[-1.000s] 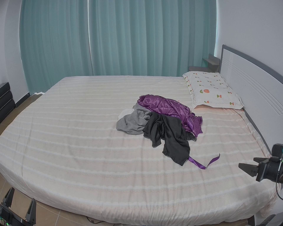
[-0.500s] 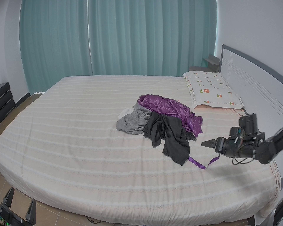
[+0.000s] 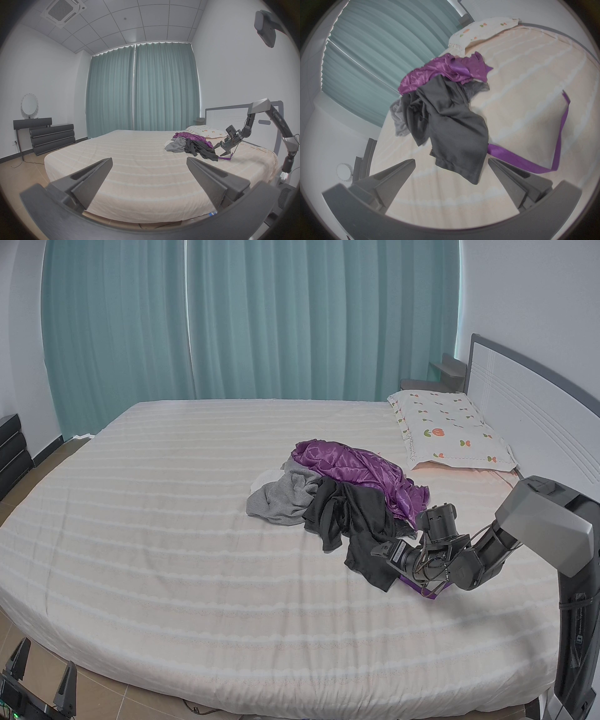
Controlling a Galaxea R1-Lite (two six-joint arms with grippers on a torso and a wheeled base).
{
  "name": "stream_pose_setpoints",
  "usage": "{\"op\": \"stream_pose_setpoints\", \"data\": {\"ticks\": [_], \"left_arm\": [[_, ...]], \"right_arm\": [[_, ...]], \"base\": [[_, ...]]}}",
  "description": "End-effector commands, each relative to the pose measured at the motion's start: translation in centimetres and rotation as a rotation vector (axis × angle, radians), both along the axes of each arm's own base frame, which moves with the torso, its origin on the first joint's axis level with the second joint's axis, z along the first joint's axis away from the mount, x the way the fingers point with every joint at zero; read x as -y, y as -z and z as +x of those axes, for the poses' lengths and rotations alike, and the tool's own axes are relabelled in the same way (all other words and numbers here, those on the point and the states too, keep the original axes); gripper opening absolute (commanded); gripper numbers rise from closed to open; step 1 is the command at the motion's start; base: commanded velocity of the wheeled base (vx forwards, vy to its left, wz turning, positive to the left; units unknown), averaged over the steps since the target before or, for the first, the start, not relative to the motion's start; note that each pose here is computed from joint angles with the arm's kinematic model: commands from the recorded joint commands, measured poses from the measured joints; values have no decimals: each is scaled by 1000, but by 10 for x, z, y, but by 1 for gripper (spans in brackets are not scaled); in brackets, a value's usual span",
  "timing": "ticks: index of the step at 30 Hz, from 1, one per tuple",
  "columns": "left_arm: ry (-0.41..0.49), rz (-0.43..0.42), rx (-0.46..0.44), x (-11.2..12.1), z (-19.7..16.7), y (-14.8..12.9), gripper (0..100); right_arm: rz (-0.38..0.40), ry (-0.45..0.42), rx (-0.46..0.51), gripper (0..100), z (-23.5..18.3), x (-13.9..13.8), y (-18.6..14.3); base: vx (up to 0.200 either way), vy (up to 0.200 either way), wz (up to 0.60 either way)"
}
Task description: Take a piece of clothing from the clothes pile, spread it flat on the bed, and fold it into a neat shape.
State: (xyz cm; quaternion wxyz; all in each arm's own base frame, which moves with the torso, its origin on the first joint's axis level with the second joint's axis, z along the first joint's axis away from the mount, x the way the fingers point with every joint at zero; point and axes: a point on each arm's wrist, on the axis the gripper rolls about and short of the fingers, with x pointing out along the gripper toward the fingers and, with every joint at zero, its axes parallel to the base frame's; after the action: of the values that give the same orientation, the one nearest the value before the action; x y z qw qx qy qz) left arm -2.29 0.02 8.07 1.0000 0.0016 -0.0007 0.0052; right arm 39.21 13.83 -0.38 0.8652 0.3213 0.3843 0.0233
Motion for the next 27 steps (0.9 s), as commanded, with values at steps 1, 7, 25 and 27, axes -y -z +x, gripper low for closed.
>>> {"op": "stream_pose_setpoints", "data": {"ticks": [1,7,25,27], "left_arm": [[0,0,-1,0,0,5,100],[0,0,-3,0,0,5,100],[0,0,-1,0,0,5,100],[0,0,-3,0,0,5,100]], "right_arm": [[-12,-4,-44,100,6,-4,24],[-11,6,-59,100,12,0,29],[33,-47,-73,100,34,-11,30],[40,-58,-75,100,36,-13,29]], "base": [[0,0,0],[0,0,0],[0,0,0],[0,0,0]]}}
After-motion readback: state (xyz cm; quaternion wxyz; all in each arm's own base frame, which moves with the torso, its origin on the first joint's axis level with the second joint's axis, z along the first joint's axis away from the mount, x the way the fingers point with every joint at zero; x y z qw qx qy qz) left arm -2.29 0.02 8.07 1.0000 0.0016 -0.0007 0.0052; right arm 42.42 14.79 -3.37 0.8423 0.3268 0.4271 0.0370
